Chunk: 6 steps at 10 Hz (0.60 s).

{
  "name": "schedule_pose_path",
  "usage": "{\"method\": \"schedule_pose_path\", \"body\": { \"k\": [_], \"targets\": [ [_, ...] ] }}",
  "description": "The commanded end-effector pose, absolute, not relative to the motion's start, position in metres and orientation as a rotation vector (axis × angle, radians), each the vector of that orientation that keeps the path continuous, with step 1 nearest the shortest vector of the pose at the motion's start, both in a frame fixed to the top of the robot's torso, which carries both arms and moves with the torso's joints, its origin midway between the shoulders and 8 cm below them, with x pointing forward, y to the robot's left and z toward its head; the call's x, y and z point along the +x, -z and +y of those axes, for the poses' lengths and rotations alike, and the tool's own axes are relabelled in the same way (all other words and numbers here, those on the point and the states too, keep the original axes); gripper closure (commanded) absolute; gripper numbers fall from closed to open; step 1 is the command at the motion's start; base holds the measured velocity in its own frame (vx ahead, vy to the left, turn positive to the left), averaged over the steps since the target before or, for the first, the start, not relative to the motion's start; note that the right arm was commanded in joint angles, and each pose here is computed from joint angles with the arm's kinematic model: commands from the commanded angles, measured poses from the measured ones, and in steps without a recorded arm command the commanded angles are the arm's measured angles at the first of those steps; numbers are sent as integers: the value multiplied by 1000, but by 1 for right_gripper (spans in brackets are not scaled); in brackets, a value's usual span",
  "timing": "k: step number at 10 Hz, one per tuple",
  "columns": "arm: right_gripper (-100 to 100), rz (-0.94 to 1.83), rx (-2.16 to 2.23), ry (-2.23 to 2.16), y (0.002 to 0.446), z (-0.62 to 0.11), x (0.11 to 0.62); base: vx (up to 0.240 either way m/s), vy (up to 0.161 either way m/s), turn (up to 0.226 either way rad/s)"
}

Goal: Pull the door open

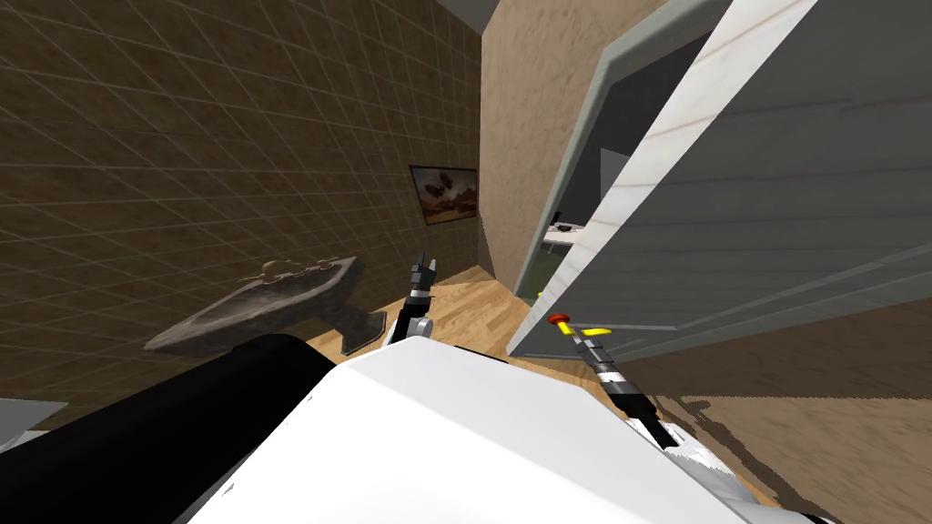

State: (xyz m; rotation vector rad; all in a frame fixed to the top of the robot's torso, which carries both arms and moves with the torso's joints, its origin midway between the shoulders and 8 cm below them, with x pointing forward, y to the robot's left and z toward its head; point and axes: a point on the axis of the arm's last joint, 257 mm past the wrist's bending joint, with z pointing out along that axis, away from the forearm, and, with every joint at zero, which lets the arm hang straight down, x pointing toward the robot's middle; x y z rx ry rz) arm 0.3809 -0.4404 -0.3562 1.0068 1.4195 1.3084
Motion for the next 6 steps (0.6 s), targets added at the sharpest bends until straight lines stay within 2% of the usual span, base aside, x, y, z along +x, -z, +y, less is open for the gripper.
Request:
{"method": "schedule_pose_path", "body": {
  "k": [1, 6],
  "targets": [
    [100, 1421, 1005, -1311, 356, -440, 379, -159, -97, 149],
    [100, 1420, 1002, -1310, 355, -443, 377, -158, -93, 132]
  ]
}}
